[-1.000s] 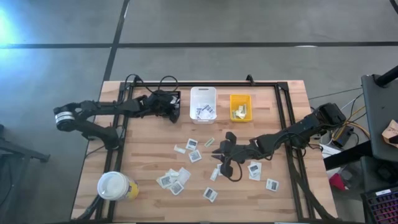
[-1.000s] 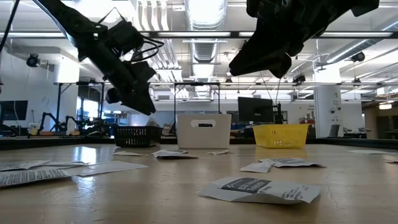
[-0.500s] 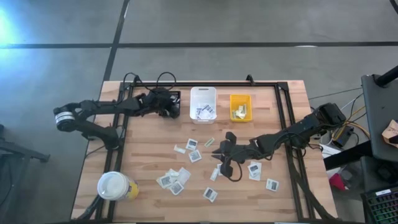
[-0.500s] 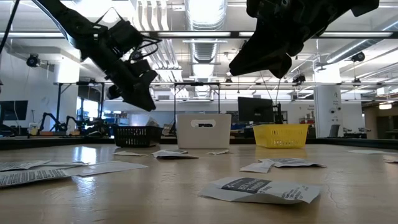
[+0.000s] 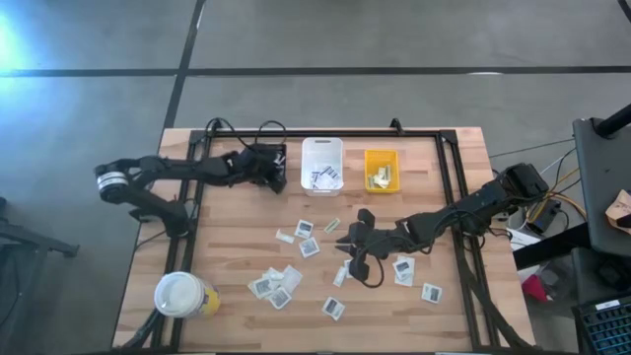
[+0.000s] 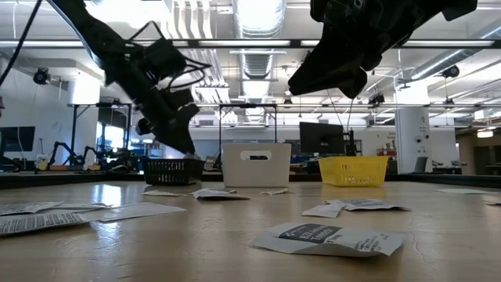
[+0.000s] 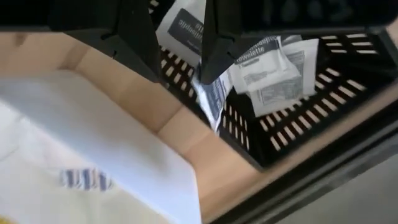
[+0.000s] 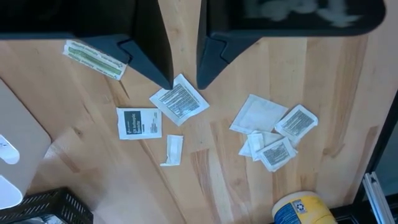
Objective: Pick & Place First Aid Supplies
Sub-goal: Put the towelette pack into the black basket
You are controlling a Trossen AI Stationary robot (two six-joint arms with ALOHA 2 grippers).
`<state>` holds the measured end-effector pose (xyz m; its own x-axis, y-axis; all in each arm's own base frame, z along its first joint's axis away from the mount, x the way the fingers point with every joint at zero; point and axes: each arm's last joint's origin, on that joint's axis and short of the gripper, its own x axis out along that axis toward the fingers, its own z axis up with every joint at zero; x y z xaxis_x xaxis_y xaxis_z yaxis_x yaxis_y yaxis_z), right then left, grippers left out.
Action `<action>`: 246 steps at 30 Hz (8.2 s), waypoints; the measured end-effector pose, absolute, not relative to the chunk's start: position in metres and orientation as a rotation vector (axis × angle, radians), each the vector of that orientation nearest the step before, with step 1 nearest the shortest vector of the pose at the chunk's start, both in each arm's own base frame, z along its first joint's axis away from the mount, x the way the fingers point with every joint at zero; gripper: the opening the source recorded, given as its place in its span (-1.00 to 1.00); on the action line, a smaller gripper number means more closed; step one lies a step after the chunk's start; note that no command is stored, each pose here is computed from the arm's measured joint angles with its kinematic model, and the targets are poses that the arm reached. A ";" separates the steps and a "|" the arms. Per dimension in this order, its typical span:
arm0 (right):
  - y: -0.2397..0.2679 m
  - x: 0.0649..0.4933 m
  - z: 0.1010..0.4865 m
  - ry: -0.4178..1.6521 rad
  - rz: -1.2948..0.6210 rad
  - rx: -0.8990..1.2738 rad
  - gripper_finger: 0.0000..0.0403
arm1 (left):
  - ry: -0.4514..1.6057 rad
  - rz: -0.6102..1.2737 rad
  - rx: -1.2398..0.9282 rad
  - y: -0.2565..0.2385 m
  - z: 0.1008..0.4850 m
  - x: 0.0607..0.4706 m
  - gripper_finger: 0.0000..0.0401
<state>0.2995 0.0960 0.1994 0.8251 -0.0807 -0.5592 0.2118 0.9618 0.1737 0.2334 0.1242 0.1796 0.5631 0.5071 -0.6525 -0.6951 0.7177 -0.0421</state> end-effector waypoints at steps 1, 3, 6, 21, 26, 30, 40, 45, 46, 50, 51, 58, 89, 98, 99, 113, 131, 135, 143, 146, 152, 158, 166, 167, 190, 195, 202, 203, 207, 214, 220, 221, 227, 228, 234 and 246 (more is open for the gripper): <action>0.096 0.300 0.199 0.581 -0.157 0.235 -0.68 | 0.669 0.722 -0.306 0.125 0.177 0.234 -0.46; 0.096 0.299 0.199 0.581 -0.158 0.237 -0.69 | 0.682 0.745 -0.280 0.127 0.173 0.236 -0.46; 0.096 0.300 0.199 0.581 -0.157 0.237 -0.71 | 0.684 0.820 -0.249 0.129 0.172 0.235 -0.46; 0.096 0.299 0.199 0.582 -0.157 0.236 -0.65 | 0.645 1.019 -0.194 0.130 0.192 0.219 -0.46; 0.096 0.299 0.199 0.581 -0.162 0.254 -0.63 | 0.656 1.028 -0.201 0.133 0.192 0.216 -0.46; 0.096 0.299 0.199 0.581 -0.165 0.265 -0.64 | 0.629 1.001 -0.179 0.128 0.199 0.216 -0.46; 0.099 0.298 0.199 0.584 -0.153 0.267 -0.71 | 0.543 0.767 -0.095 0.088 0.230 0.215 -0.46; 0.107 0.296 0.199 0.596 -0.109 0.267 -0.70 | 0.534 0.611 -0.070 0.057 0.237 0.218 -0.46; 0.109 0.295 0.199 0.597 -0.102 0.265 -0.70 | 0.532 0.579 -0.062 0.050 0.237 0.219 -0.46; 0.117 0.292 0.199 0.600 -0.077 0.258 -0.71 | 0.538 0.463 -0.029 0.024 0.237 0.223 -0.46; 0.118 0.291 0.199 0.601 -0.071 0.256 -0.72 | 0.541 0.433 -0.020 0.017 0.237 0.224 -0.46; 0.128 0.287 0.199 0.604 -0.044 0.257 -0.74 | 0.565 0.277 -0.004 -0.022 0.230 0.226 -0.46; 0.139 0.310 0.166 0.521 -0.090 0.328 -0.74 | 0.586 0.117 -0.068 -0.075 0.164 0.277 -0.46; 0.145 0.327 0.153 0.480 -0.084 0.350 -0.74 | 0.607 0.112 -0.062 -0.076 0.154 0.280 -0.46; 0.145 0.329 0.153 0.477 -0.086 0.352 -0.74 | 0.604 0.105 -0.066 -0.077 0.153 0.281 -0.46; 0.126 0.350 0.146 0.485 -0.132 0.279 -0.74 | 0.625 0.097 -0.065 -0.078 0.135 0.288 -0.46; 0.106 0.352 0.139 0.539 -0.184 0.227 -0.74 | 0.711 0.181 -0.155 -0.071 0.117 0.288 -0.46; 0.106 0.352 0.138 0.543 -0.182 0.212 -0.74 | 0.718 0.185 -0.174 -0.071 0.116 0.287 -0.46; 0.105 0.350 0.136 0.559 -0.154 0.105 -0.74 | 0.735 0.200 -0.198 -0.071 0.115 0.286 -0.46; 0.105 0.349 0.136 0.565 -0.132 0.035 -0.74 | 0.731 0.197 -0.200 -0.070 0.118 0.285 -0.46; 0.106 0.350 0.136 0.567 -0.112 -0.024 -0.74 | 0.712 0.190 -0.200 -0.071 0.123 0.285 -0.46; 0.105 0.349 0.134 0.588 -0.113 -0.035 -0.74 | 0.718 0.192 -0.177 -0.070 0.123 0.285 -0.46; 0.105 0.348 0.133 0.604 -0.120 -0.026 -0.74 | 0.712 0.162 -0.118 -0.073 0.125 0.286 -0.71; 0.105 0.348 0.133 0.605 -0.121 -0.026 -0.74 | 0.710 0.158 -0.113 -0.073 0.125 0.286 -0.77; 0.106 0.351 0.137 0.639 0.013 -0.397 -0.70 | 0.796 0.213 -0.165 -0.070 0.118 0.278 -1.00; 0.108 0.360 0.150 0.717 0.076 -0.580 -0.52 | 0.792 0.223 -0.196 -0.070 0.118 0.278 -1.00; 0.107 0.376 0.145 0.775 0.126 -0.710 -0.32 | 0.784 0.241 -0.245 -0.070 0.118 0.278 -1.00; 0.108 0.379 0.139 0.786 0.132 -0.722 -0.31 | 0.782 0.248 -0.260 -0.070 0.117 0.278 -1.00; 0.112 0.391 0.117 0.860 0.127 -0.782 -0.30 | 0.781 0.268 -0.307 -0.070 0.116 0.277 -1.00; 0.119 0.414 0.115 0.958 0.061 -0.855 -0.30 | 0.782 0.280 -0.369 -0.070 0.115 0.276 -1.00; 0.122 0.419 0.111 0.974 0.062 -0.858 -0.33 | 0.782 0.303 -0.429 -0.069 0.115 0.276 -1.00; 0.121 0.419 0.111 0.974 0.049 -0.849 -0.34 | 0.781 0.308 -0.439 -0.069 0.115 0.276 -1.00; 0.117 0.420 0.110 0.974 -0.022 -0.841 -0.40 | 0.782 0.327 -0.532 -0.070 0.114 0.276 -1.00; 0.115 0.420 0.110 0.975 -0.027 -0.842 -0.41 | 0.781 0.333 -0.551 -0.070 0.114 0.276 -1.00; 0.110 0.421 0.109 0.984 -0.061 -0.853 -0.41 | 0.777 0.357 -0.640 -0.070 0.114 0.276 -1.00; 0.117 0.423 0.115 0.958 -0.083 -0.843 -0.57 | 0.783 0.296 -0.756 -0.065 0.116 0.280 -1.00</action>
<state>0.4234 0.1170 0.1146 0.5974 -0.4141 -0.6867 -0.2895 0.6872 -0.6662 0.2803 -0.0650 0.1158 0.6850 -0.0287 -0.7280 -0.5035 0.7036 -0.5015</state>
